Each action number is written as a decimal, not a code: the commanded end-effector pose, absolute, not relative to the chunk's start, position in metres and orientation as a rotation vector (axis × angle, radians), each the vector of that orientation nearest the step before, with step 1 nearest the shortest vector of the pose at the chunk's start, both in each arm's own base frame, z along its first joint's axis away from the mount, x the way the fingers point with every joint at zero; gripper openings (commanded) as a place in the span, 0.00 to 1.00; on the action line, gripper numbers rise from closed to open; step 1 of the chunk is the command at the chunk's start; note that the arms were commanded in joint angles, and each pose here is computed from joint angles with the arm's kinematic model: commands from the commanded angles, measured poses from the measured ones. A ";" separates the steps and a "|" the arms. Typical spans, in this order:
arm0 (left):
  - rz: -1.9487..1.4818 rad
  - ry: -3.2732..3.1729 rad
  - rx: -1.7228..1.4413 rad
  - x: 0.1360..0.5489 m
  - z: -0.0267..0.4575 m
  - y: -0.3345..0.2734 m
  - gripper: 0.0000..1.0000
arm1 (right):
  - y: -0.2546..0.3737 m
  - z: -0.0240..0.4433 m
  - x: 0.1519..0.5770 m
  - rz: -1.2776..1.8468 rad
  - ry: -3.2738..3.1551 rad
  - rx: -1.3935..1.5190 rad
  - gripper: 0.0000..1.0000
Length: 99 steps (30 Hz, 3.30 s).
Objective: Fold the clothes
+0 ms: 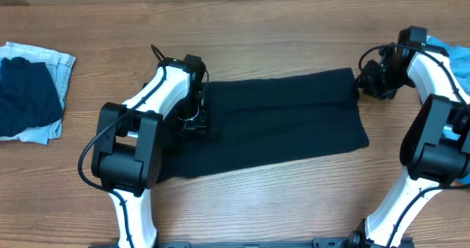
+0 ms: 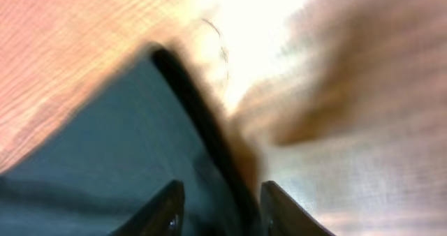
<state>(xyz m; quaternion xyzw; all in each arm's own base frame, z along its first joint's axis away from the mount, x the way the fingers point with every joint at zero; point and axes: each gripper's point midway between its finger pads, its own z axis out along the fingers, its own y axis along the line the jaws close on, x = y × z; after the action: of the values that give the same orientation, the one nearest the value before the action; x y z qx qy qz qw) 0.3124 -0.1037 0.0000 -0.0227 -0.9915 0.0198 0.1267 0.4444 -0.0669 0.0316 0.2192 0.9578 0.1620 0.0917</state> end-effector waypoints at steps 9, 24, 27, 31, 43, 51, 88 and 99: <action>0.020 -2.769 -0.035 0.284 -0.012 -0.097 0.54 | -0.016 0.053 0.488 0.458 2.740 0.395 0.04; 0.036 -2.739 -0.027 0.278 -0.009 -0.099 0.54 | -0.021 -0.016 0.479 0.287 2.864 0.538 0.04; 0.029 -2.722 -0.026 0.274 -0.008 -0.097 0.54 | -0.037 -0.014 0.493 0.176 2.800 0.534 0.04; 0.021 -2.700 -0.023 0.269 -0.005 -0.096 0.54 | -0.049 -0.007 0.513 0.096 2.708 0.527 0.04; 0.062 -2.796 -0.064 0.297 0.000 -0.104 0.45 | -0.039 0.109 0.525 0.185 2.647 0.455 0.04; 0.062 -2.797 -0.066 0.299 0.003 -0.104 0.50 | -0.022 0.055 0.452 0.250 2.930 0.642 0.04; 0.166 -2.915 -0.010 0.351 0.047 -0.091 0.45 | -0.087 -0.017 0.450 0.183 2.737 0.856 0.05; 0.273 -3.103 0.004 0.398 0.020 -0.110 0.08 | -0.086 -0.018 0.447 0.182 2.747 0.862 0.05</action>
<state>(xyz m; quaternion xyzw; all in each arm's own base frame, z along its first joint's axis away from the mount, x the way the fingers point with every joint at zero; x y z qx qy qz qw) 0.4083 -0.1034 0.0460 -0.0015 -0.9970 0.0767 -0.0081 0.4631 -0.0843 0.0008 0.2927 0.9393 0.0791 0.1604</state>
